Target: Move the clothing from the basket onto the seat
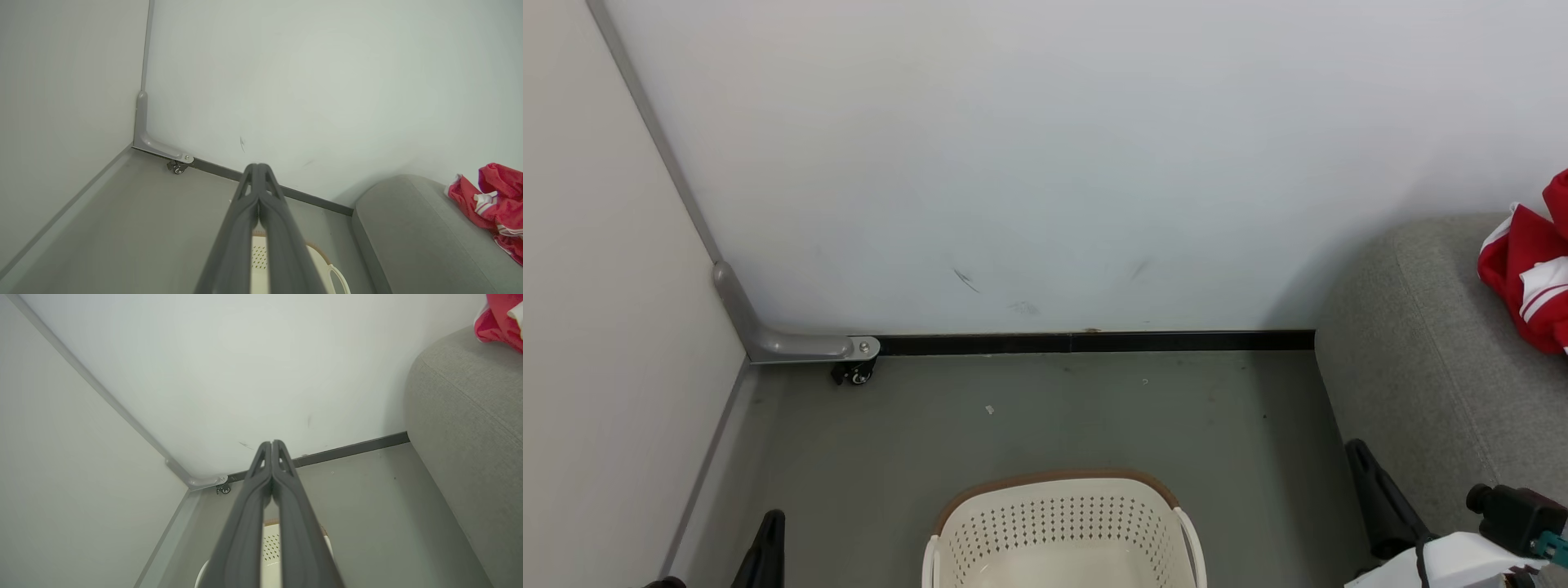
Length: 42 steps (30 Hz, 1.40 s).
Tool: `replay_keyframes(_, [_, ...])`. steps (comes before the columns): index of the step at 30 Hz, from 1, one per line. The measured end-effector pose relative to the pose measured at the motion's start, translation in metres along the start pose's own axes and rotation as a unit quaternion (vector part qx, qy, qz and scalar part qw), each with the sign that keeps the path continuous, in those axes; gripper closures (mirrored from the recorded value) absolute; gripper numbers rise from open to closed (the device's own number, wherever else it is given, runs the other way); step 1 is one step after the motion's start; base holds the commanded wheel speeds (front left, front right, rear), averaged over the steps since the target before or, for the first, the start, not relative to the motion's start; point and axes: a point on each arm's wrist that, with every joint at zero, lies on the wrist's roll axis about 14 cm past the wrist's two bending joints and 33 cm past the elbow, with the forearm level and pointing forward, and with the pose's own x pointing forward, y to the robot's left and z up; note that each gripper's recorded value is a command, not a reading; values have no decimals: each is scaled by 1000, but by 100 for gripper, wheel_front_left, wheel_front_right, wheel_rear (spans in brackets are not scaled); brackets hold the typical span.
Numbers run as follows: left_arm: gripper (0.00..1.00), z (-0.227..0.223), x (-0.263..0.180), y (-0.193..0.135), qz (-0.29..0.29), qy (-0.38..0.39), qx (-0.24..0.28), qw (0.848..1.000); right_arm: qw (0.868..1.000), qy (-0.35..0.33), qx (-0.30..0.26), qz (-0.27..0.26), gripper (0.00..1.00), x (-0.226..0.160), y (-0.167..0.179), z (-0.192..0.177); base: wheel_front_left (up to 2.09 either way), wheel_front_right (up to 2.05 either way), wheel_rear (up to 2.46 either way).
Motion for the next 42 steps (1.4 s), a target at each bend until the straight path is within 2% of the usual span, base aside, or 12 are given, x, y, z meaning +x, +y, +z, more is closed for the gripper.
replay_keyframes(11, [100,-6,11,2,11,18,-70,997,997,11,75,-30,100,1,-14,-4,0,0,0])
replay_keyframes(20, [100,-12,17,5,18,32,-124,992,988,18,141,-56,100,-1,-27,-9,0,0,0])
replay_keyframes(32, [100,-15,25,4,20,44,-201,978,971,14,227,-74,100,1,-35,-7,0,0,0])
replay_keyframes(42, [100,-19,30,2,24,55,-263,963,950,12,298,-91,100,0,-44,-9,0,0,0])
